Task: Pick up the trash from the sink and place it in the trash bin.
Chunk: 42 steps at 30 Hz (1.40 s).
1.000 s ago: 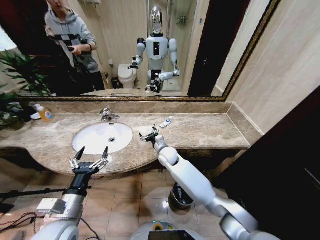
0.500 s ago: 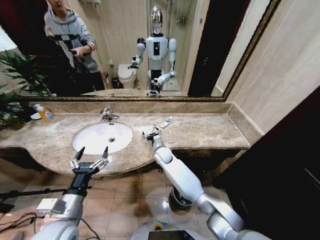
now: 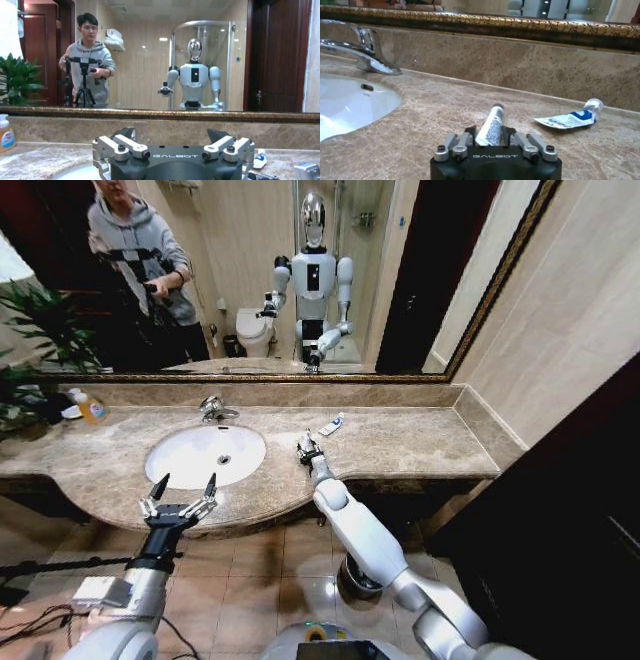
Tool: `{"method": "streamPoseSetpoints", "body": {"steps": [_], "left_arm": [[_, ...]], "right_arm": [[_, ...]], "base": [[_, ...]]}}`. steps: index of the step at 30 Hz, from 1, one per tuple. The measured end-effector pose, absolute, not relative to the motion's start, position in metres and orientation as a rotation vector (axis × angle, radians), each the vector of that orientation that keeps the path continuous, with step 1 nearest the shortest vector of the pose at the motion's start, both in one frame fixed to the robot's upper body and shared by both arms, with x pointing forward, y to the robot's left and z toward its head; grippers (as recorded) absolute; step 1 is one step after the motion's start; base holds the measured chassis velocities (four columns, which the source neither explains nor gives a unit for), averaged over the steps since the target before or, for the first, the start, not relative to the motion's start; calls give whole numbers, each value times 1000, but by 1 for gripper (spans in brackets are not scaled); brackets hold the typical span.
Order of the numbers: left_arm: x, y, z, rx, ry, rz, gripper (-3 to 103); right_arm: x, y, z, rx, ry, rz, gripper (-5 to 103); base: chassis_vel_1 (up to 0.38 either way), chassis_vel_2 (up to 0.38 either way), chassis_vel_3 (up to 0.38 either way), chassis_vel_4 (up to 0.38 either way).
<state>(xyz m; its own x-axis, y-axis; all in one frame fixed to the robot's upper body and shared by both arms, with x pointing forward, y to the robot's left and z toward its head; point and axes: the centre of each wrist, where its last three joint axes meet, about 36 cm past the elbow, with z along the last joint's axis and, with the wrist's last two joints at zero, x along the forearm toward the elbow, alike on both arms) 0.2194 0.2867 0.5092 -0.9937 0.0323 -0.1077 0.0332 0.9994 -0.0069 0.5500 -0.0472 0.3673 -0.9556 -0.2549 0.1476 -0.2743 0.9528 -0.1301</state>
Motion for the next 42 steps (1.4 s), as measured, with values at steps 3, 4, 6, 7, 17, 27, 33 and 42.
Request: {"method": "streamPoseSetpoints", "body": {"steps": [3,4,6,7,17,27,33,42], "left_arm": [[219,287,509,50,3033,-13,100],[219,287,509,50,3033,-13,100],[219,287,509,50,3033,-13,100],[219,287,509,50,3033,-13,100],[219,287,509,50,3033,-13,100],[219,287,509,50,3033,-13,100],[219,287,509,50,3033,-13,100],[219,287,509,50,3033,-13,100]], "right_arm": [[550,-49,368,405,-2980,224,22],[550,-50,369,404,-2981,222,17],[550,-52,370,400,-2982,214,14],[550,-53,371,397,-2983,208,14],[542,-71,374,388,-2982,190,3],[476,-143,392,495,-3051,335,3],[413,-191,414,495,-3071,311,3],[336,-218,392,451,-3032,290,3]], "base": [[0,0,0,0],[0,0,0,0],[0,0,0,0],[0,0,0,0],[0,0,0,0],[0,0,0,0],[0,0,0,0],[0,0,0,0]]}}
